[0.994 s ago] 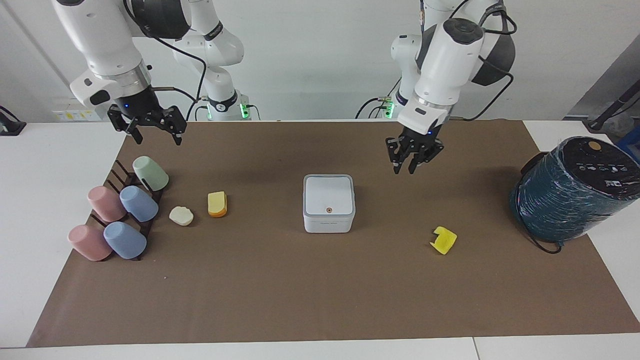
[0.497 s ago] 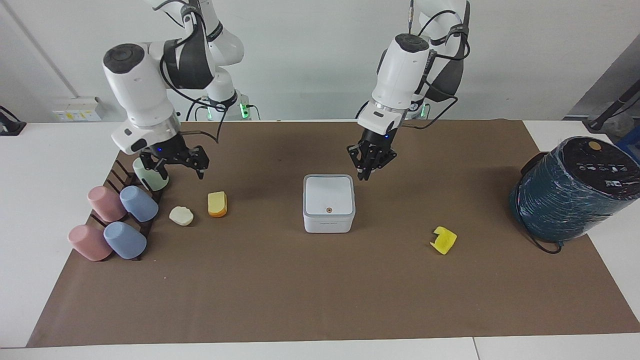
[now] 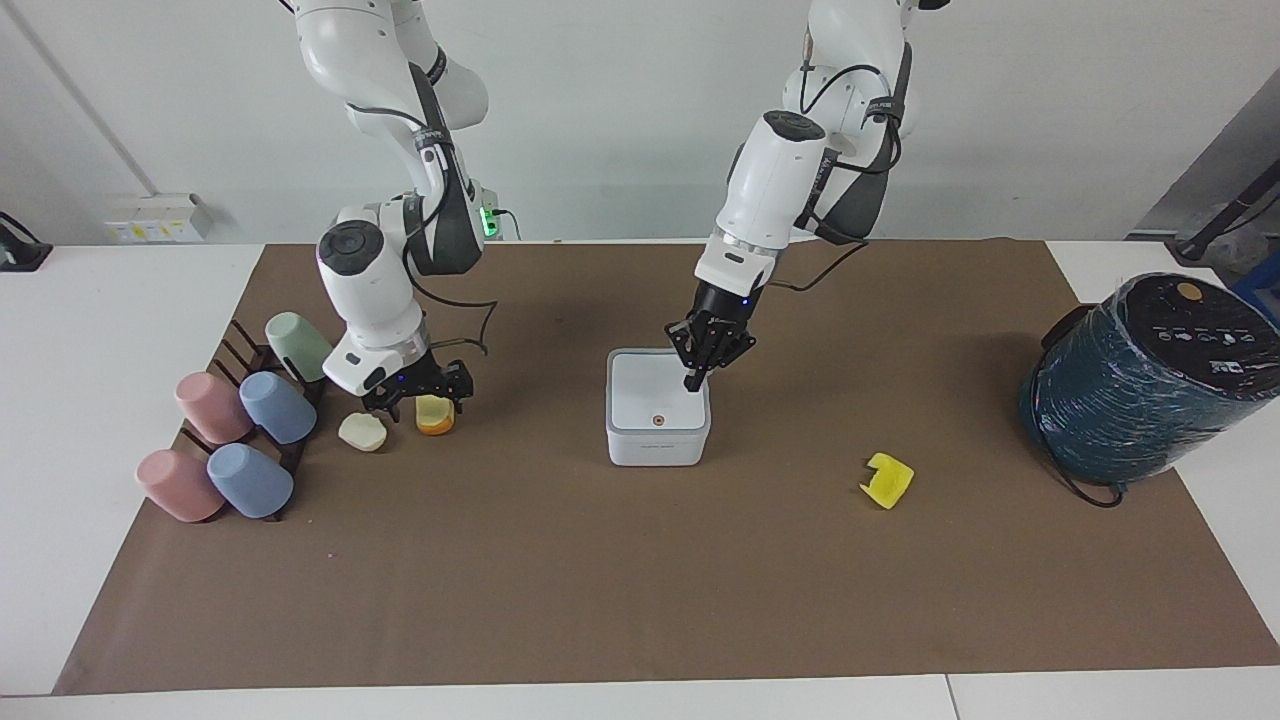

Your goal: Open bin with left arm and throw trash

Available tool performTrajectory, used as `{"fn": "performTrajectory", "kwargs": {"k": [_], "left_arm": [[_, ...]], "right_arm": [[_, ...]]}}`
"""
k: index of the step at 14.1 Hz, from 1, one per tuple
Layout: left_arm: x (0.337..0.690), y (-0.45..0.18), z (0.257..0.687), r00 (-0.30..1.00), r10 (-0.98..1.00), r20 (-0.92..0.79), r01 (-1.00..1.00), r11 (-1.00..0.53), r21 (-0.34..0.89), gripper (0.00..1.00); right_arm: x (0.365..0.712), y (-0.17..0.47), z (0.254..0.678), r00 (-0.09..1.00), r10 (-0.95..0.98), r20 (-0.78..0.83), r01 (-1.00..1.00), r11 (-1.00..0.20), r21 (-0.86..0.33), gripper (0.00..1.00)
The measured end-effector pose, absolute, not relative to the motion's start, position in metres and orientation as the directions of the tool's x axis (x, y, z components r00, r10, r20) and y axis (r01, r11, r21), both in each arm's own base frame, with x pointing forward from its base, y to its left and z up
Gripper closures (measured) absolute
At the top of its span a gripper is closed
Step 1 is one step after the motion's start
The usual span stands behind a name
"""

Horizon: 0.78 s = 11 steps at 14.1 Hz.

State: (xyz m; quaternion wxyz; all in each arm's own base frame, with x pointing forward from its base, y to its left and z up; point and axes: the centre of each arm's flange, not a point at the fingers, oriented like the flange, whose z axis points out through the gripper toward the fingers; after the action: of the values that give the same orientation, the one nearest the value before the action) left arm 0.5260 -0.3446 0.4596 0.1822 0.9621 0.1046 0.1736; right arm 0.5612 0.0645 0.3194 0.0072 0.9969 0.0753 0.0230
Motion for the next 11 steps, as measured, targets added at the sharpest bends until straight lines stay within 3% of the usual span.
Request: {"fn": "performTrajectory", "kwargs": {"k": [5,11], "left_arm": [[0.535,-0.35,0.427,0.916,0.272,0.293,0.145,-0.909,0.39,0.99],[0.532,-0.364,0.404,0.922,0.258,0.29,0.132,-0.911,0.392,0.99]], "right_arm": [[0.55,0.066,0.299,0.978,0.206,0.018,0.206,-0.978,0.017,0.0],[0.545,0.061,0.296,0.979,0.203,-0.012,0.202,-0.979,-0.007,0.71]]}}
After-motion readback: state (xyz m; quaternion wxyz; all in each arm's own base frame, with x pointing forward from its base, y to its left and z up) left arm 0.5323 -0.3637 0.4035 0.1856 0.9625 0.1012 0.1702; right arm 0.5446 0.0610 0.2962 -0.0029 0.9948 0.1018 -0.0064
